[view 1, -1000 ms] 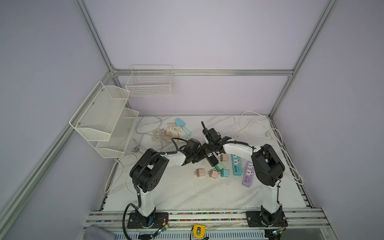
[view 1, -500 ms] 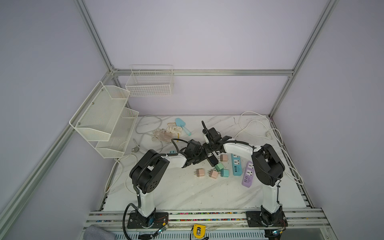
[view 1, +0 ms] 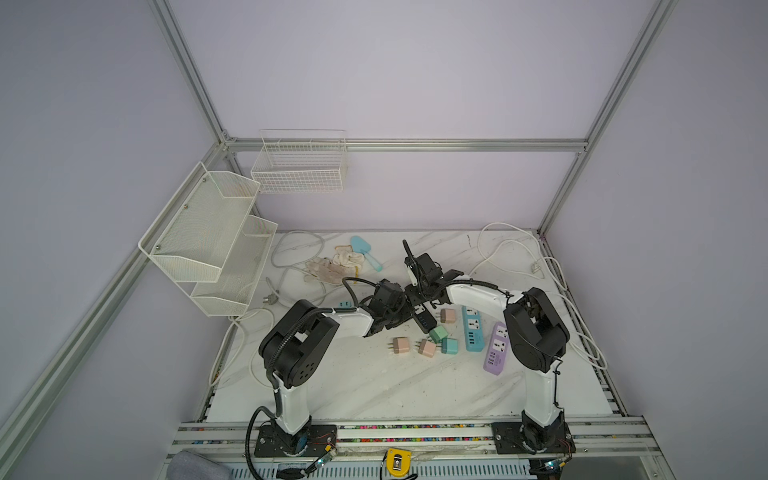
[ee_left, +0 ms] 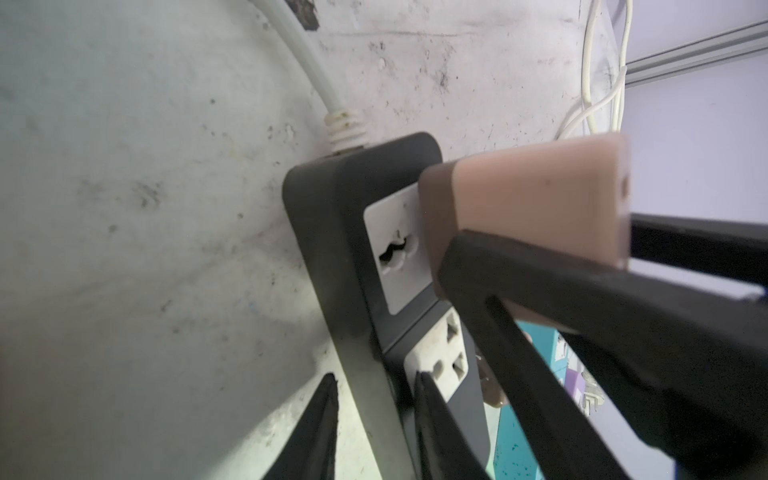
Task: Pull the plug off the socket
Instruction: 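Close the right gripper on the remaining pink USB adapter, then pull the pink USB adapter up out of the black strip with the right gripper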
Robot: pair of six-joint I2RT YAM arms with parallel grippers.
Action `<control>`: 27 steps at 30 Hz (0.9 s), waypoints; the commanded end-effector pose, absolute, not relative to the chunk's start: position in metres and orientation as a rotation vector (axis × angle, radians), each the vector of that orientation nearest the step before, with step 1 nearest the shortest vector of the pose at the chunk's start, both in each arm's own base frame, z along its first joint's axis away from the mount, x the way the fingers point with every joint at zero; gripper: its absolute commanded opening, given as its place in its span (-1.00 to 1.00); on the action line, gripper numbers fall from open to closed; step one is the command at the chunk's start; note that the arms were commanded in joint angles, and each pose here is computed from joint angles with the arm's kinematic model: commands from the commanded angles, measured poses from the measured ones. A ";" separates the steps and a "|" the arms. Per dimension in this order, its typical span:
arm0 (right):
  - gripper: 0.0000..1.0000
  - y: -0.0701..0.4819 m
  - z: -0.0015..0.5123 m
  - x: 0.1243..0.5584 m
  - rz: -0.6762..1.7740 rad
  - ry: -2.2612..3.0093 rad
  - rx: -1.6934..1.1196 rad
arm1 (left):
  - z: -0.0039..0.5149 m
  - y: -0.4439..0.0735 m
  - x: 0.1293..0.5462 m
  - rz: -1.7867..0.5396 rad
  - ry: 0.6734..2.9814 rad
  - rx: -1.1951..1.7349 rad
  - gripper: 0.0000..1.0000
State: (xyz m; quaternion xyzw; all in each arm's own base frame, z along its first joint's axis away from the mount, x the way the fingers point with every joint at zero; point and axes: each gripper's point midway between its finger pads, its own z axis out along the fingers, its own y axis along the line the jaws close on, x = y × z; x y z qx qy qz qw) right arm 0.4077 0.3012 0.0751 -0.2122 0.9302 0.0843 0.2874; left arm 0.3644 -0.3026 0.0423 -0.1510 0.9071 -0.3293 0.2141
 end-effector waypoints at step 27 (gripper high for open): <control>-0.87 0.227 0.180 0.413 0.627 2.316 -0.099 | 0.090 -0.314 0.363 -0.926 2.512 -0.234 -0.33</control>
